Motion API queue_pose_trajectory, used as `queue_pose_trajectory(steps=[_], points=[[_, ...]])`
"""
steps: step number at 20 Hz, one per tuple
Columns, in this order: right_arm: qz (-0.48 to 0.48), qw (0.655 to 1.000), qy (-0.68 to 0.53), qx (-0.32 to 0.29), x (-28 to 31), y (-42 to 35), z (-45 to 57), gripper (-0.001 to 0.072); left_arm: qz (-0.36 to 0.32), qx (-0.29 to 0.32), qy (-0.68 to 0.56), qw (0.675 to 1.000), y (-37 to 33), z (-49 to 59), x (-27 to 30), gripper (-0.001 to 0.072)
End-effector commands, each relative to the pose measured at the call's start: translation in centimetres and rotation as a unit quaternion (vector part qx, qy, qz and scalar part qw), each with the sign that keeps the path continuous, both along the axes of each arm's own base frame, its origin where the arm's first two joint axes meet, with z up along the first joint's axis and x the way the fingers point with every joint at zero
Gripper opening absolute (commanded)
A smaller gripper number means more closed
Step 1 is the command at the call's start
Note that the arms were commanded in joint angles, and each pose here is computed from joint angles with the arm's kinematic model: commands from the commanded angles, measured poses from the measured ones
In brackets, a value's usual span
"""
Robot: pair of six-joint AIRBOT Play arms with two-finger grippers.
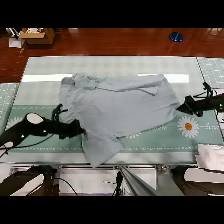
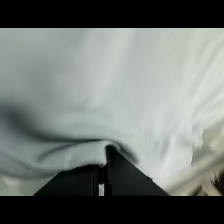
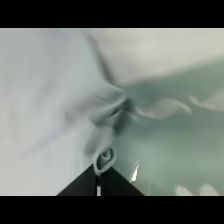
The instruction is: Fold the shirts.
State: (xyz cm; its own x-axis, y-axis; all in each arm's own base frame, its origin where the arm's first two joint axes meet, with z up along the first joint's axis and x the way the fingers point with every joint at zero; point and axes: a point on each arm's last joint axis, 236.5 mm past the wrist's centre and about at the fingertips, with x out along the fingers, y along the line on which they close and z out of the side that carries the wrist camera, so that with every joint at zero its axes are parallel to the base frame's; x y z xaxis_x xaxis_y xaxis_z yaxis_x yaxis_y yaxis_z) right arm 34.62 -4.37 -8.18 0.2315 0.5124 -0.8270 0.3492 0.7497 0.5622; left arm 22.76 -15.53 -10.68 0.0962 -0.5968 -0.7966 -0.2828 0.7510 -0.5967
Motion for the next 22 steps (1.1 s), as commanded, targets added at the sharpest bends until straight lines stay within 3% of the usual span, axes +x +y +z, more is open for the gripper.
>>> queue_pose_trajectory(steps=[1, 3, 5, 7, 10, 12, 14, 16, 17, 19, 22], points=[[0.055, 0.993, -0.089, 0.05, 4.0, 2.7, 7.3, 0.0024, -0.048, -0.042, -0.12, 0.991, -2.0, 8.6, 5.4, 0.0026], [0.073, 0.98, -0.184, 0.03, 7.0, 2.4, 15.2, 0.0024, -0.072, -0.041, -0.274, 0.958, -2.5, 19.2, 10.4, 0.0025], [0.072, 0.95, -0.301, -0.037, 9.0, 1.6, 25.1, 0.0023, -0.07, -0.029, -0.435, 0.897, -1.9, 32.8, 13.3, 0.0025], [0.06, 0.89, -0.434, -0.123, 8.8, 1.5, 36.8, 0.0023, -0.055, -0.005, -0.572, 0.818, -0.2, 46.2, 12.7, 0.0025], [0.018, 0.78, -0.589, -0.212, 3.1, 3.2, 52.2, 0.0023, -0.046, 0.03, -0.714, 0.698, 1.0, 60.8, 7.0, 0.0025], [-0.016, 0.72, -0.647, -0.25, -2.5, 4.6, 58.6, 0.0023, -0.059, 0.043, -0.767, 0.638, 0.7, 66.1, 1.9, 0.0025], [-0.053, 0.684, -0.668, -0.287, -8.0, 5.4, 61.9, 0.0023, -0.07, 0.058, -0.797, 0.597, 0.5, 68.9, -2.9, 0.0025], [-0.088, 0.661, -0.676, -0.313, -13.1, 6.1, 63.4, 0.0023, -0.056, 0.072, -0.796, 0.598, 1.2, 69.1, -6.3, 0.0025], [-0.094, 0.656, -0.674, -0.327, -15.1, 6.5, 63.4, 0.0023, -0.045, 0.086, -0.783, 0.615, 1.9, 68.3, -7.8, 0.0024], [-0.095, 0.664, -0.653, -0.352, -18.5, 7.2, 61.9, 0.0023, -0.023, 0.118, -0.751, 0.649, 3.5, 66.1, -10.4, 0.0024], [-0.098, 0.687, -0.616, -0.374, -21.5, 7.5, 59.4, 0.0023, 0.002, 0.147, -0.732, 0.665, 5.1, 64.3, -14.4, 0.0023]])
